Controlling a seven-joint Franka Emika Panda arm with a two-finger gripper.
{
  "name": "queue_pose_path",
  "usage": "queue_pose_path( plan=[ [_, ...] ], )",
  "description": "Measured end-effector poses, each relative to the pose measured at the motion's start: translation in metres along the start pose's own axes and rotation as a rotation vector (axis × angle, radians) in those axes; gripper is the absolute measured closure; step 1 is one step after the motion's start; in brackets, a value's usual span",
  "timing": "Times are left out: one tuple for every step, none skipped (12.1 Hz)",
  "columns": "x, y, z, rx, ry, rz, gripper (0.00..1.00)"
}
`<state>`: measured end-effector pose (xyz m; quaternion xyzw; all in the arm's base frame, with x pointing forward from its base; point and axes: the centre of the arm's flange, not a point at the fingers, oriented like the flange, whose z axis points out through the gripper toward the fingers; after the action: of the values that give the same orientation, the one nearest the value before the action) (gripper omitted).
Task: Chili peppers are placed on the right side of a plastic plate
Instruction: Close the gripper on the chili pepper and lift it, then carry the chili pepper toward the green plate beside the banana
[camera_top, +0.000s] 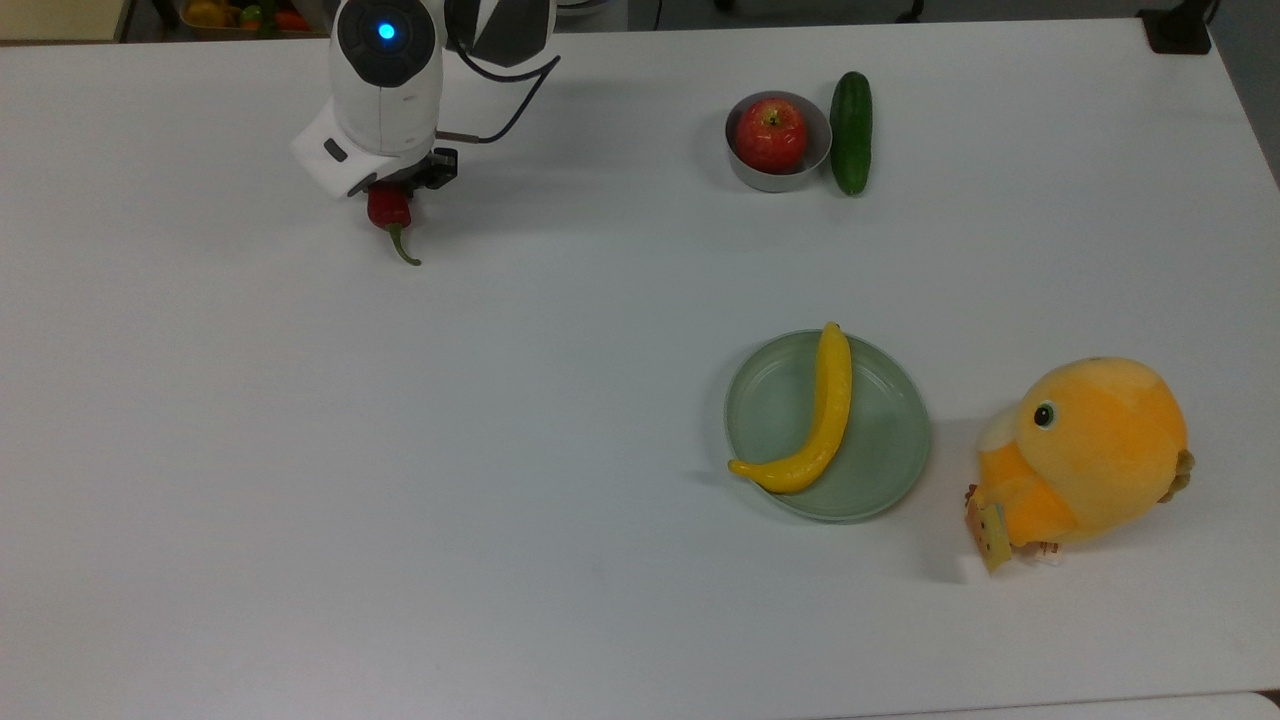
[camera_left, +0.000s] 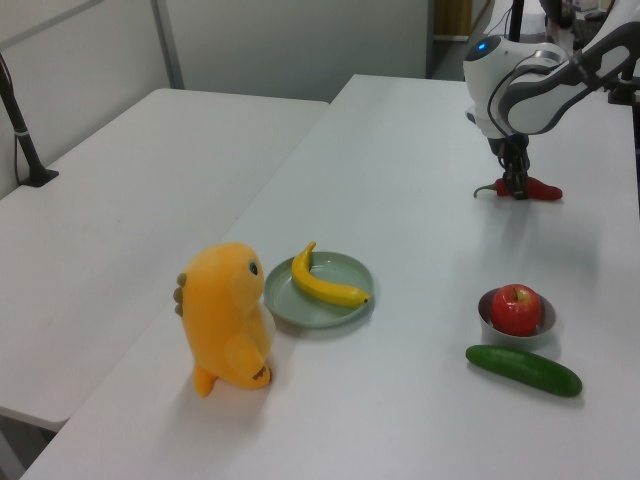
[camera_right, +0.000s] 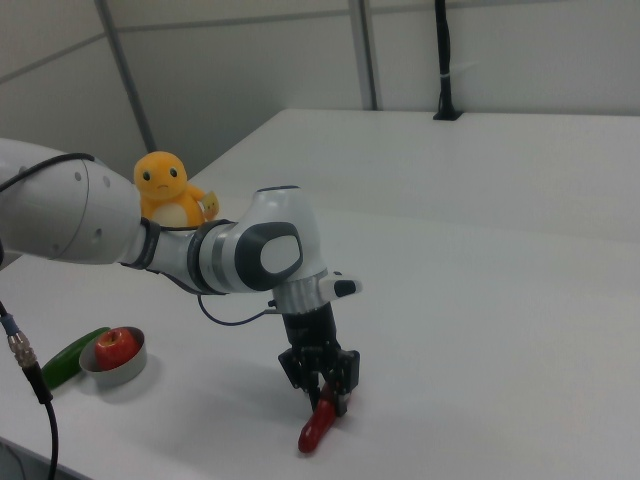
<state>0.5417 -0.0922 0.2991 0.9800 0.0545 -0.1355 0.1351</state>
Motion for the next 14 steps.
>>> queue_pose_path(
  plan=[
    [0.001, 0.000, -0.001, -0.001, 0.006, 0.000, 0.57],
    [0.002, 0.000, -0.003, -0.002, 0.017, 0.000, 0.57],
    [0.004, 0.001, -0.005, -0.004, 0.029, 0.001, 0.57],
    [0.006, 0.002, -0.010, -0.006, 0.045, 0.002, 0.57],
    [0.011, 0.001, -0.019, -0.011, 0.078, 0.000, 0.57],
    [0.018, -0.001, -0.030, -0.016, 0.125, 0.001, 0.57],
    [0.025, -0.005, -0.043, -0.016, 0.170, 0.013, 0.57],
    [0.031, -0.009, -0.058, -0.010, 0.204, 0.028, 0.58],
    [0.037, -0.015, -0.075, 0.016, 0.239, 0.043, 0.58],
    [0.043, -0.026, -0.093, 0.055, 0.275, 0.050, 0.58],
    [0.048, -0.040, -0.112, 0.093, 0.313, 0.051, 0.58],
    [0.053, -0.054, -0.131, 0.125, 0.345, 0.070, 0.58],
    [0.057, -0.069, -0.149, 0.152, 0.375, 0.103, 0.58],
    [0.062, -0.085, -0.165, 0.182, 0.414, 0.142, 0.58]
  ],
)
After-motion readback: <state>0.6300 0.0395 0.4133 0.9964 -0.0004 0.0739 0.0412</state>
